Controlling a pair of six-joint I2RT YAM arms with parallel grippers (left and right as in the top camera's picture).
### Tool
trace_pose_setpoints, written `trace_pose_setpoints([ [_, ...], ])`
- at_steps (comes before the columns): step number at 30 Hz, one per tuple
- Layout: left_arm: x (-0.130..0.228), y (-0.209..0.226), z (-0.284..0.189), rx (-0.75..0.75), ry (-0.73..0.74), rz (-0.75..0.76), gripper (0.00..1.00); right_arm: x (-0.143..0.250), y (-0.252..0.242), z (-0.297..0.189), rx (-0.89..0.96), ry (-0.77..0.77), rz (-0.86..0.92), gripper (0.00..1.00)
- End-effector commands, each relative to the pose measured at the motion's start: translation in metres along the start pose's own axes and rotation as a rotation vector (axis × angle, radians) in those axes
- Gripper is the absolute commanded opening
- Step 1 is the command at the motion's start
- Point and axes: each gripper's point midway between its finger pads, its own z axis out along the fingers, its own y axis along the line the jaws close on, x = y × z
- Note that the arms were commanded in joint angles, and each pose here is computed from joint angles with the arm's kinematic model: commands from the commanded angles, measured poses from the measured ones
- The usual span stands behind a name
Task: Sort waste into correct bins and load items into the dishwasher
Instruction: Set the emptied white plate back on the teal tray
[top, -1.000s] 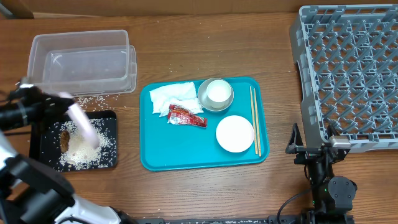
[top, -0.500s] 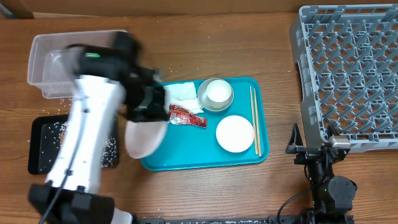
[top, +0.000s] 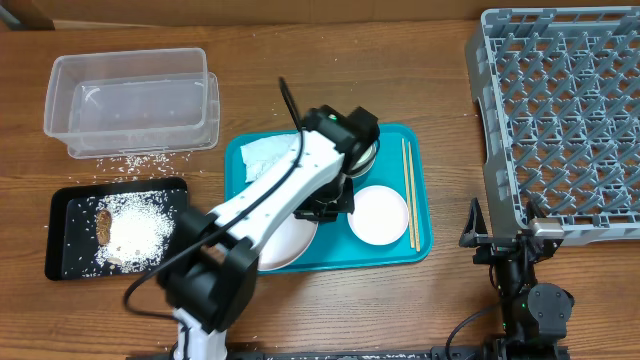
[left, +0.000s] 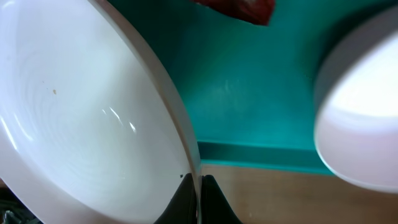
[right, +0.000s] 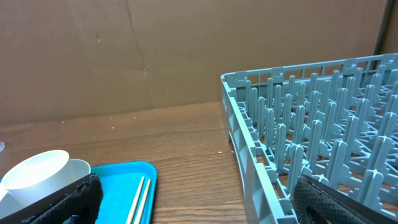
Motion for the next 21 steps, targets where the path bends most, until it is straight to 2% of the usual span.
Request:
trace_pose_setpoints([
  [1, -0.009, 0.004, 0.024, -0.092, 0.004, -0.061, 0.04, 0.001, -0.002, 0.000, 0.011, -0.009, -0.003, 1.00],
  [8, -0.020, -0.003, 0.046, -0.109, 0.010, -0.061, 0.04, 0.001, -0.002, 0.000, 0.011, -0.009, -0.003, 1.00],
  [10, -0.022, -0.005, 0.046, -0.103, 0.003, -0.057, 0.14, 0.001, -0.002, 0.000, 0.011, -0.009, -0.003, 1.00],
  [11, -0.022, -0.005, 0.046, -0.102, 0.002, -0.056, 0.31, 0.001, -0.002, 0.000, 0.011, -0.009, -0.003, 1.00],
  [12, -0.022, -0.005, 0.046, -0.103, 0.002, -0.050, 0.38, 0.001, -0.002, 0.000, 0.011, -0.009, -0.003, 1.00],
  [16, -0.022, -0.003, 0.045, -0.093, 0.017, -0.015, 0.39, 0.001, -0.002, 0.000, 0.011, -0.009, -0.003, 1.00],
  [21, -0.029, 0.007, 0.031, -0.078, 0.022, -0.048, 0.38, 0.001, -0.002, 0.000, 0.011, -0.009, -0.003, 1.00],
])
